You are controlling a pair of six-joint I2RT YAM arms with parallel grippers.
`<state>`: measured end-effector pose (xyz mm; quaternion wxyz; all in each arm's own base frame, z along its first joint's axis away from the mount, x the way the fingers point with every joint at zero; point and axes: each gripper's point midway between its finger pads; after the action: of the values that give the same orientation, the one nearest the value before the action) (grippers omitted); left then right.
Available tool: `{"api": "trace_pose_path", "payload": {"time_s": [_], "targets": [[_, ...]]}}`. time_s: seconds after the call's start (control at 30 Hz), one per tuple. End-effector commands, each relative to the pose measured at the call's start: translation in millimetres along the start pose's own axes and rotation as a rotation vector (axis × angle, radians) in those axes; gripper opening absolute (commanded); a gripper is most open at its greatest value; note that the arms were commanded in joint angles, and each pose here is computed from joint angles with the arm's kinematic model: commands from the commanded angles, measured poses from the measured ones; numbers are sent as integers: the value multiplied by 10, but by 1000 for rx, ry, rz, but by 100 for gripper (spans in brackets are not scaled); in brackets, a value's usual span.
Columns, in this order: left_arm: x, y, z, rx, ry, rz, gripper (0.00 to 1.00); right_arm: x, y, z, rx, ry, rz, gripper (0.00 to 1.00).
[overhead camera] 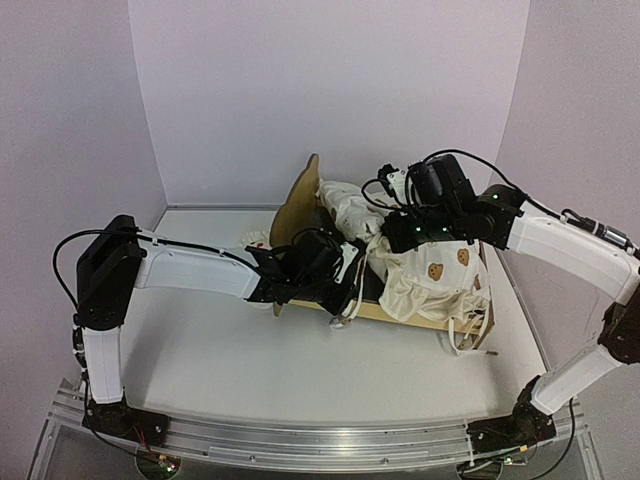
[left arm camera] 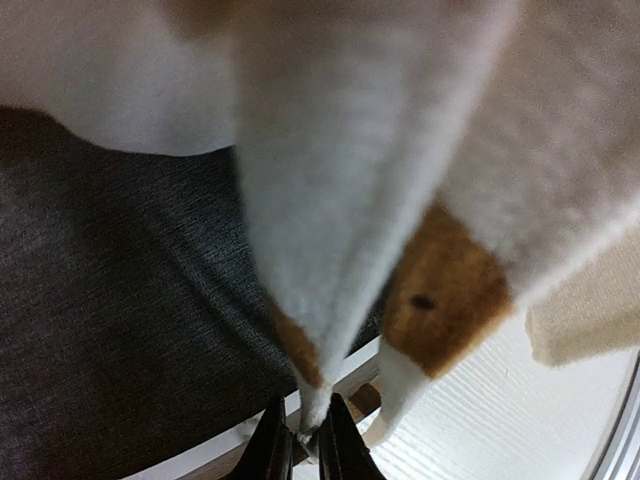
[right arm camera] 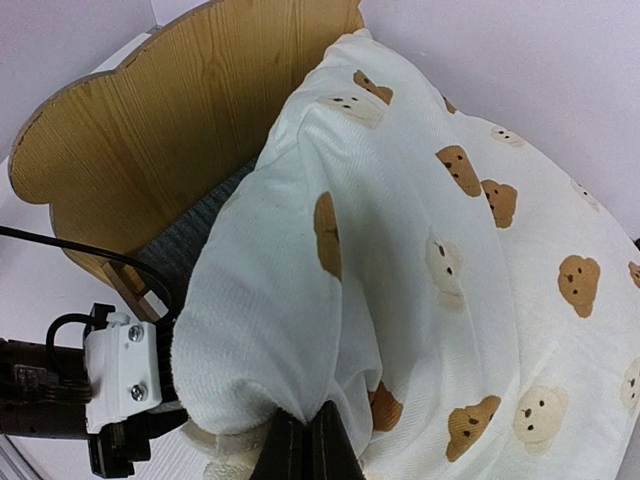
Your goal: Set up the pet bed
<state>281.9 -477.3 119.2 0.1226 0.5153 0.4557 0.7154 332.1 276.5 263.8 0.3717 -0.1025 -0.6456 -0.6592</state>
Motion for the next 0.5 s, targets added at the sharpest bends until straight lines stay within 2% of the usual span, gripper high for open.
{"api": "trace_pose_path", "payload": {"time_s": [0.0,0.27,0.47], "targets": [[18,293,51,-9,38,-73,0,100,199,-3,-32,4,-54,0],[419,721,280,-14,156,-122,0,158,190,94,-61,68,-42,0],[674,834,430,-30,235,-134,0,132,140,171,-78,110,-14,0]]}}
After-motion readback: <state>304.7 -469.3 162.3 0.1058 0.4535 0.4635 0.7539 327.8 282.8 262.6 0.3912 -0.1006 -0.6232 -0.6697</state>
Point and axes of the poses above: each gripper's point midway between its finger pads, its own x axis back along the fingers, its own z axis along the line the jaws close on, y = z × x, and after that the axes turned 14 degrees about -x, right-handed
